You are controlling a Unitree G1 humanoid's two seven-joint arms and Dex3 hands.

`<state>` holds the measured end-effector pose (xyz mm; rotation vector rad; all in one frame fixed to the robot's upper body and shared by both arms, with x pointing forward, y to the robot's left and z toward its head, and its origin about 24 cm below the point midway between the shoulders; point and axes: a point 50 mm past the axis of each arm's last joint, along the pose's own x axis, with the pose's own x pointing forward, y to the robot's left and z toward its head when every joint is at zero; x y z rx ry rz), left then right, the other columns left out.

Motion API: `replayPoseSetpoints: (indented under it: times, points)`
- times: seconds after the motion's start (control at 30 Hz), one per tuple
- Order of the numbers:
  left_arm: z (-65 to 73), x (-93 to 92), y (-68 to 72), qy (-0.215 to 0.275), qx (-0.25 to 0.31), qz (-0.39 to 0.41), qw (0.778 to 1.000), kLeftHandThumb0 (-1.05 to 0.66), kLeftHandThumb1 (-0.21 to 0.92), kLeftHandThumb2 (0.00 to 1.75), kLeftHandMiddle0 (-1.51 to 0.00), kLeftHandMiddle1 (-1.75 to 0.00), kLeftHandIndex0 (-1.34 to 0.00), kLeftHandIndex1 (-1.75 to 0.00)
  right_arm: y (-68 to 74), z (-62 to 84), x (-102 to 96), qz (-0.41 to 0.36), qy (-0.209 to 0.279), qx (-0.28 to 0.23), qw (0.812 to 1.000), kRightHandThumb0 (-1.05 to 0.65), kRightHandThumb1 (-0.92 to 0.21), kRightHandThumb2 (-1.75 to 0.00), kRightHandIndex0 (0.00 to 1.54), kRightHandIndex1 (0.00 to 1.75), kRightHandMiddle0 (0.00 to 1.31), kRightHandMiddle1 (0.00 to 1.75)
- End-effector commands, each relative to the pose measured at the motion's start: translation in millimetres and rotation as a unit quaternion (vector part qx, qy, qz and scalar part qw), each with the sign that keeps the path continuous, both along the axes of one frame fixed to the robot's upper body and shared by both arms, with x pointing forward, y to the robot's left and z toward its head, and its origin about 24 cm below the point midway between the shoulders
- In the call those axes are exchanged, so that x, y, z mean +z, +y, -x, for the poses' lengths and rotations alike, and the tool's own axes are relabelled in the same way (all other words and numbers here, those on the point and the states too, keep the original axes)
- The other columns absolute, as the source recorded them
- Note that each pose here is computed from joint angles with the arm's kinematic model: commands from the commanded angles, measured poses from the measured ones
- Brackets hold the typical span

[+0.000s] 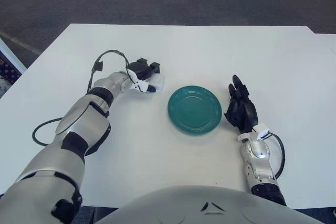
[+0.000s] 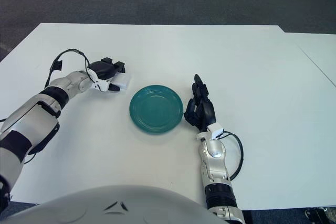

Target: Put the charger into the plate.

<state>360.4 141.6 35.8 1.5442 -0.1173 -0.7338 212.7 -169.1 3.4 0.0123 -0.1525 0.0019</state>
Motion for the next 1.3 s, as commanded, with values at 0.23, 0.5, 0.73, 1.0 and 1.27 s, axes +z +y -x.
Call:
replayPoseSetpoints:
  times: [0.23,0.5,0.73,1.0,1.27]
  points:
    - [14.8,-25.9,0.2,0.039,0.013,0.001,0.999,-0.50,0.92,0.55,-0.78,-1.75,-0.70,-1.75,-10.1,26.1,-29.4,0.007,0.069,-0.018,0.997,-0.93,-0.92,-1.00,0.04,0.01,0.00,0.13]
    - [15.4,-26.3,-0.4,0.019,0.018,0.013,1.000,-0.47,0.92,0.63,-0.82,-1.75,-0.72,-1.75,-9.8,25.9,-29.7,0.005,0.072,-0.023,0.997,-0.93,-0.92,-1.01,0.05,0.01,0.00,0.16]
    - [15.7,-25.4,-0.8,0.012,0.011,0.016,1.000,-0.46,0.92,0.67,-0.91,-1.75,-0.78,-1.75,-9.1,25.5,-30.5,0.002,0.075,-0.022,0.997,-0.92,-0.92,-1.01,0.05,0.01,0.00,0.18]
    - [14.6,-21.3,-1.6,0.006,0.009,0.037,0.999,-0.46,0.92,0.68,-0.96,-1.75,-0.83,-1.75,-9.3,25.4,-31.6,0.002,0.077,-0.022,0.997,-0.92,-0.92,-1.01,0.05,0.01,0.00,0.18]
    - [-14.1,38.6,-2.7,-0.041,0.007,0.109,0.993,-0.47,0.91,0.68,-0.97,-1.75,-0.85,-1.75,-10.2,25.7,-32.5,0.000,0.079,-0.023,0.997,-0.91,-0.92,-1.02,0.05,0.00,0.00,0.17]
